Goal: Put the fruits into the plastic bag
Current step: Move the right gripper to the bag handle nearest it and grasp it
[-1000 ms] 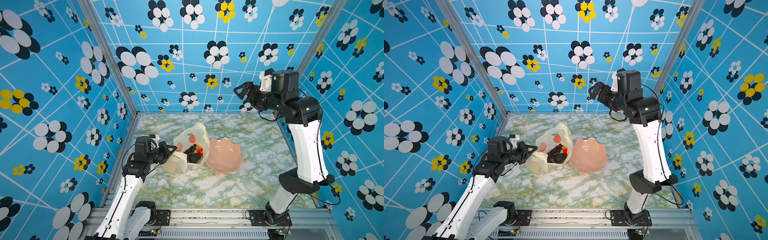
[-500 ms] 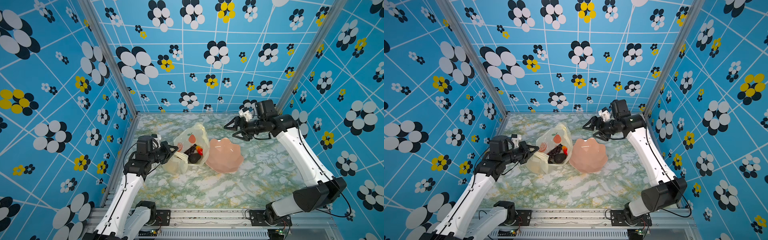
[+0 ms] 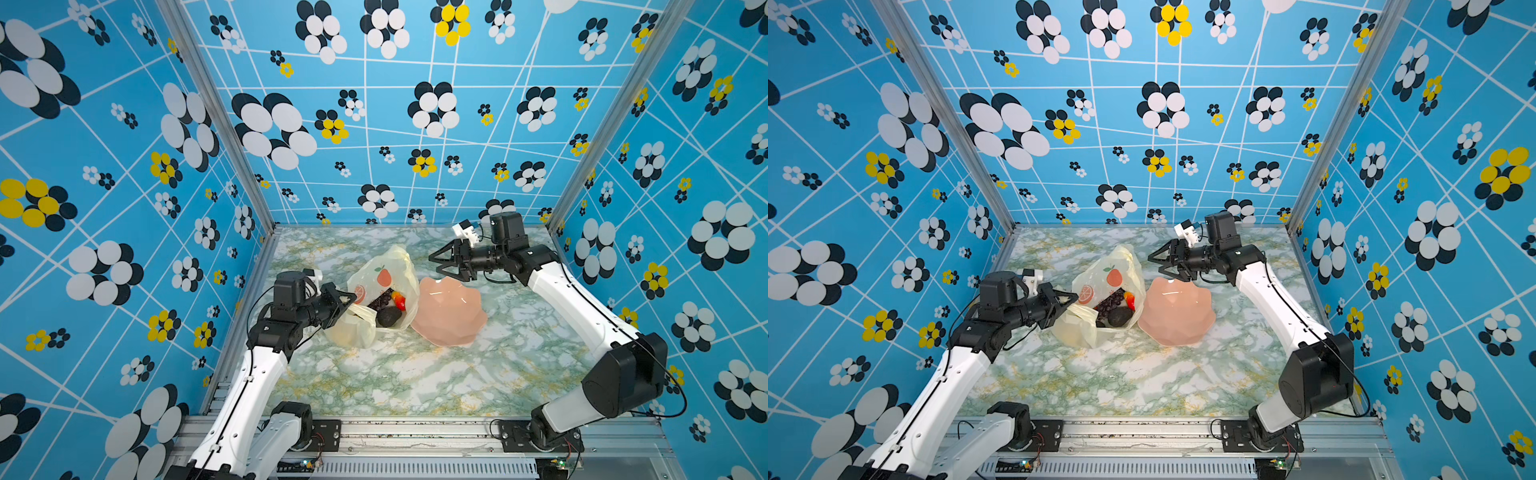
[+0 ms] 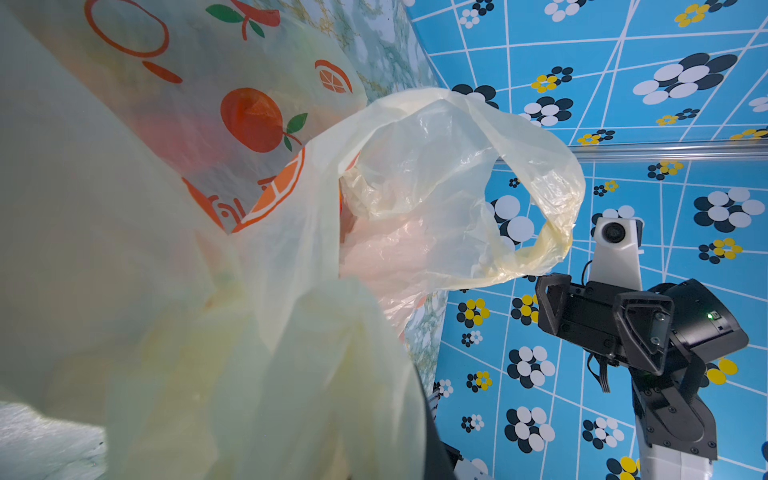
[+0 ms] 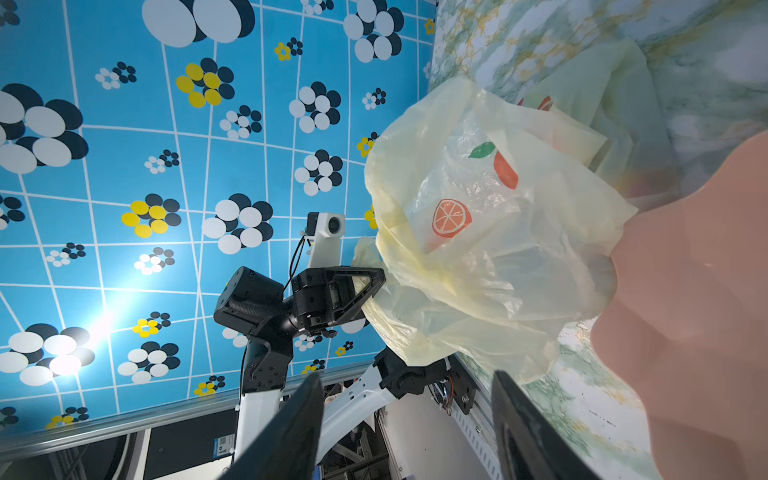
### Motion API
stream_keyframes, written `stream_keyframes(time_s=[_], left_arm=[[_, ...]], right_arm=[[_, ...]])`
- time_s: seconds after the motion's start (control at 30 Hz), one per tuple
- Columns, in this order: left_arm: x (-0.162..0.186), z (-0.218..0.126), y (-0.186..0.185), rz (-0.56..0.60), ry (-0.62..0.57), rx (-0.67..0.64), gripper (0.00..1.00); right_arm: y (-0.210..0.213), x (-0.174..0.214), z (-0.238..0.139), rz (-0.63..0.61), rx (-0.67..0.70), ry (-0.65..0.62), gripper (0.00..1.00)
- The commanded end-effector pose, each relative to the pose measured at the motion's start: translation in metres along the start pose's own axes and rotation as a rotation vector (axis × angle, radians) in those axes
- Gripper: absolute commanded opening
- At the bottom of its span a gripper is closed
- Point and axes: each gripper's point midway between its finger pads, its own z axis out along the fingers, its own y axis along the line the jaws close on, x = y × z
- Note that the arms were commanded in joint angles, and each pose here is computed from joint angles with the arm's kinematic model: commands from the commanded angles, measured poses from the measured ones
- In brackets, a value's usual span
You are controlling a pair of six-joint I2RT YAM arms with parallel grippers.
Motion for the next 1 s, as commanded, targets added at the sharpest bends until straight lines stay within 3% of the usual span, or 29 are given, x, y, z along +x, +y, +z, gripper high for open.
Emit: stream_keyframes(time_s=[0.0, 0.47, 0.8, 0.97], left_arm=[[0.000, 0.001, 0.001, -0.004, -0.013, 0.015, 0.00], [0.000, 0.001, 0.000, -0.012, -0.012, 0.021, 0.00], [0.000, 0.001, 0.000, -0.008, -0.011, 0.014, 0.00], [0.000, 0.002, 0.000, -0.009, -0.009, 0.013, 0.00]], right_arm=[[0.020, -0.010, 0.014, -0.059, -0.065, 0.021, 0.64], [0.037, -0.012, 0.066, -0.097, -0.124, 0.140, 0.55], [0.037, 0.001, 0.080, -0.101, -0.151, 0.196, 0.51], [0.022, 0.011, 0.082, -0.130, -0.052, 0.222, 0.50]])
